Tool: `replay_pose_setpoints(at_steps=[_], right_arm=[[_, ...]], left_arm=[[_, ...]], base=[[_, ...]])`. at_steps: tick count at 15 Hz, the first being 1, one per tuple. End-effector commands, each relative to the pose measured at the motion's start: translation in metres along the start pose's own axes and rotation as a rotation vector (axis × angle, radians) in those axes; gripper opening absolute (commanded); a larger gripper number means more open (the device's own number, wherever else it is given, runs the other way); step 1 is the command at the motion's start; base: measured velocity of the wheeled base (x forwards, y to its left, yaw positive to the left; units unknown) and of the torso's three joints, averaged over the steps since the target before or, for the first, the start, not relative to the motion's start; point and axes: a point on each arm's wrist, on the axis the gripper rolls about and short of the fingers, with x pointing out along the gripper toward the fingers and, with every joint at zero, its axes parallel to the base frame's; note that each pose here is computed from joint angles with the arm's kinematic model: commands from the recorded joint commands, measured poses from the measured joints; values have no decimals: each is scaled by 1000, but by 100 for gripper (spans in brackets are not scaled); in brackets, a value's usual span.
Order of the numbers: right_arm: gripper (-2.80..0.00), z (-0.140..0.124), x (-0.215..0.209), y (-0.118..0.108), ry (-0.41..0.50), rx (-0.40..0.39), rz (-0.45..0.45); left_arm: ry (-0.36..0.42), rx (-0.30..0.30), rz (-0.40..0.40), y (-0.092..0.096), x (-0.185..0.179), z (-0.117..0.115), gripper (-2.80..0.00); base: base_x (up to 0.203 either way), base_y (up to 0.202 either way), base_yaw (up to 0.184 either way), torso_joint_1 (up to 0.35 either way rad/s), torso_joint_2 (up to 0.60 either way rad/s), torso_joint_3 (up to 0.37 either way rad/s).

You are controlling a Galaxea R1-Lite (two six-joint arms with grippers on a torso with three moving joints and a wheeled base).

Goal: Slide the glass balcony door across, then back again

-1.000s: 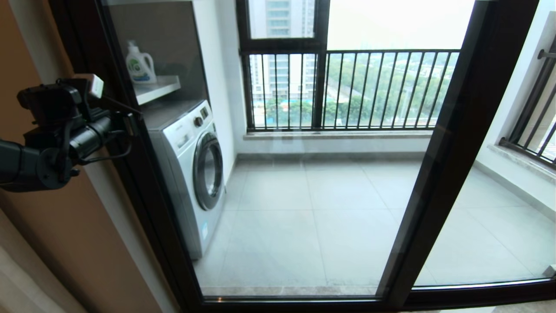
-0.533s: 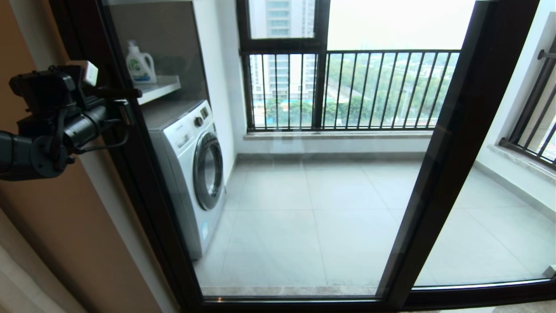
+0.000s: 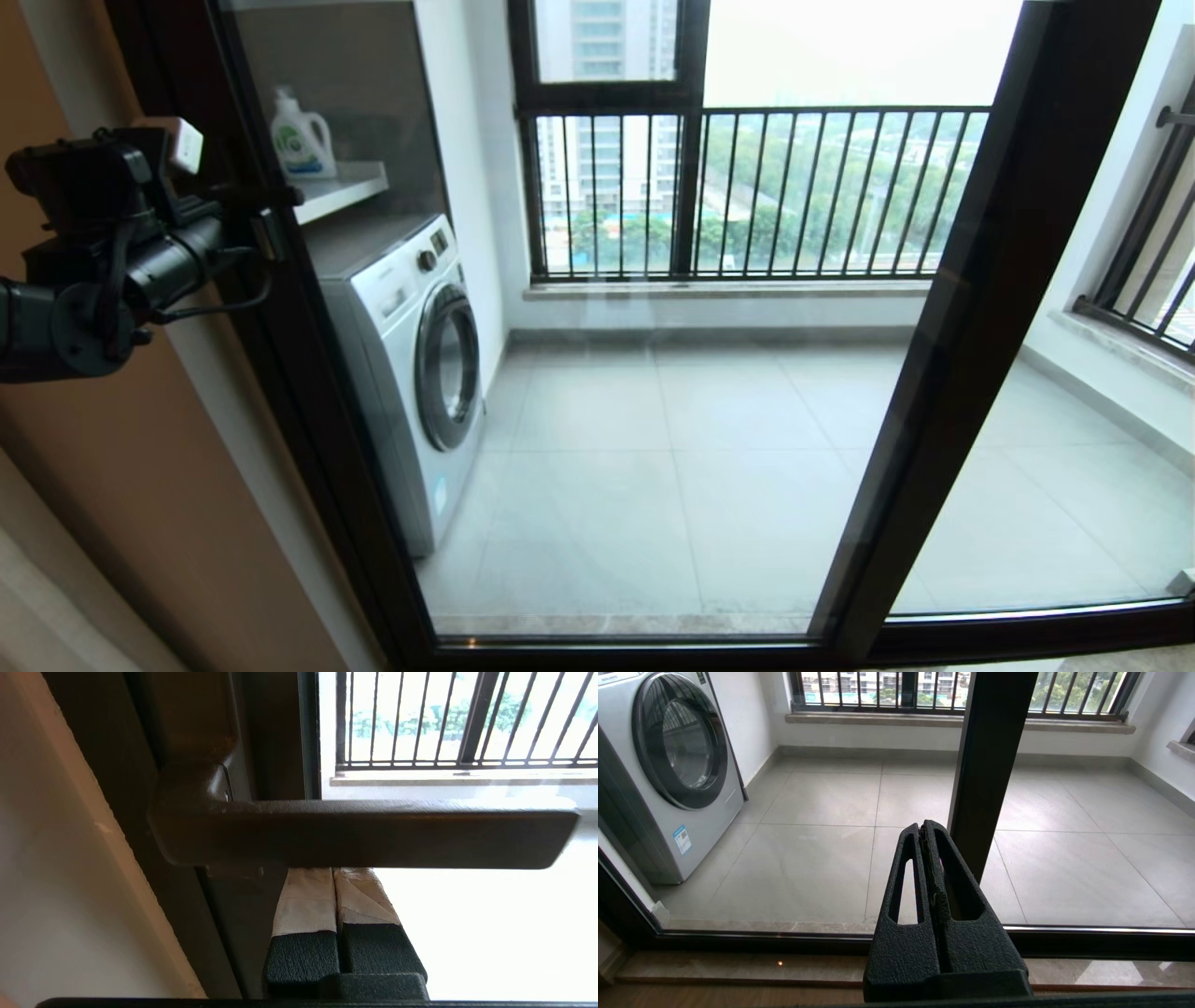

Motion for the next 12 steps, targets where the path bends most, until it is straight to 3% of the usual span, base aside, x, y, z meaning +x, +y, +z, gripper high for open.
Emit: replay_pose_setpoints(at_steps=[1,4,6,12], right_arm=[[-280,-3,1,0,13,-1,1],[-280,-3,1,0,13,-1,1],[-280,-3,1,0,13,-1,1],[-280,-3,1,0,13,-1,1]], left_arm=[[14,-3,-6,-1,-20,3,-280],[48,-24,-19,-4,-62,4,-280],[45,-66,-85,-7,-104,10,-280],[-108,-202,-315,-18,-237,40,-280]], base=[[0,0,0,0,0,0],[0,0,0,0,0,0],[0,0,0,0,0,0],[0,0,0,0,0,0]])
